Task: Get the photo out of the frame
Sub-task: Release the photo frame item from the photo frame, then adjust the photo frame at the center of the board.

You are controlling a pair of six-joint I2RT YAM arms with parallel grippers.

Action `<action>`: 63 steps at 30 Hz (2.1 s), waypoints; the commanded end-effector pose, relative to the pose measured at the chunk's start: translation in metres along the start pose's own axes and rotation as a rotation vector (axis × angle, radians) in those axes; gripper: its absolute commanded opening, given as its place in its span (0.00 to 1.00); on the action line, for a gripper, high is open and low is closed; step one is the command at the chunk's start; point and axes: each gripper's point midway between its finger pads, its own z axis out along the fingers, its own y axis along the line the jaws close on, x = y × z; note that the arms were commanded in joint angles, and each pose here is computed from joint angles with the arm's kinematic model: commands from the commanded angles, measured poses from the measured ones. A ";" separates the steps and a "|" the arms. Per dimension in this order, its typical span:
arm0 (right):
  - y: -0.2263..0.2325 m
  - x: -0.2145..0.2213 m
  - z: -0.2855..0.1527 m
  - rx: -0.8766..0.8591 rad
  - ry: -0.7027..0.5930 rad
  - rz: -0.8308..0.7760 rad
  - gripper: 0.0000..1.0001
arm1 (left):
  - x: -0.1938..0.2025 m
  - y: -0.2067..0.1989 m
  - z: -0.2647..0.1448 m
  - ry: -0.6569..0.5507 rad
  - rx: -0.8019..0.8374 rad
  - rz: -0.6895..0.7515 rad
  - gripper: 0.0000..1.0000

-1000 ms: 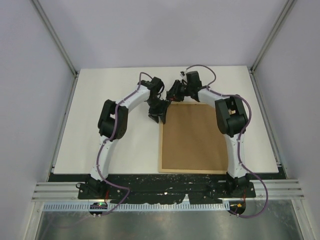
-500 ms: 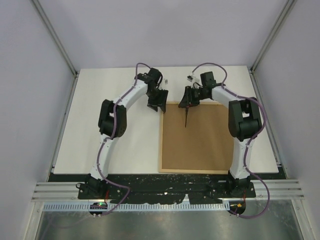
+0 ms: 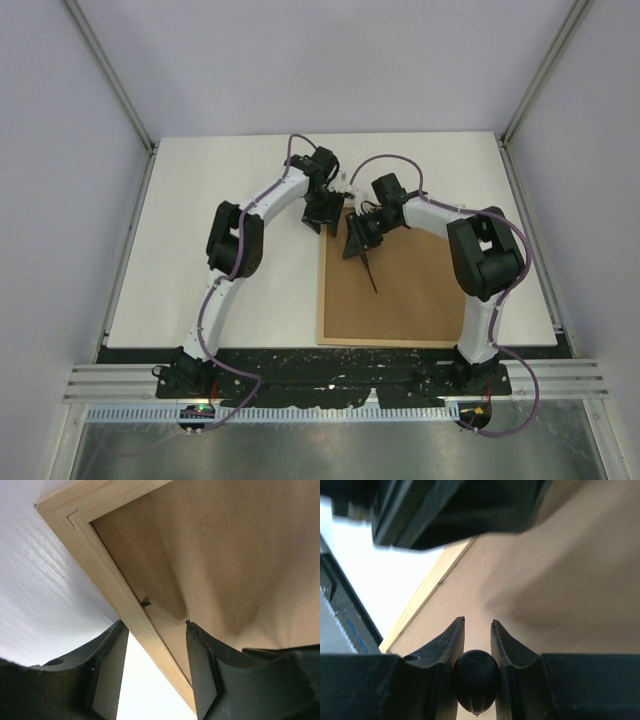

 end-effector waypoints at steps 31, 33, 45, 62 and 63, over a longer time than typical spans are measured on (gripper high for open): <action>0.105 0.150 0.016 -0.150 0.456 -0.333 0.08 | 0.006 0.007 -0.011 -0.009 -0.077 -0.047 0.51; 0.112 0.160 0.015 -0.180 0.503 -0.369 0.08 | 0.005 0.009 -0.013 -0.014 -0.079 -0.049 0.51; 0.146 0.200 0.002 -0.362 0.661 -0.437 0.08 | 0.009 0.014 -0.016 -0.009 -0.080 -0.059 0.51; 0.127 0.069 -0.059 -0.345 0.258 -0.440 0.08 | 0.010 0.014 -0.010 0.000 -0.077 -0.070 0.53; 0.118 0.064 -0.068 -0.339 0.234 -0.405 0.08 | 0.009 0.015 -0.009 -0.003 -0.081 -0.072 0.53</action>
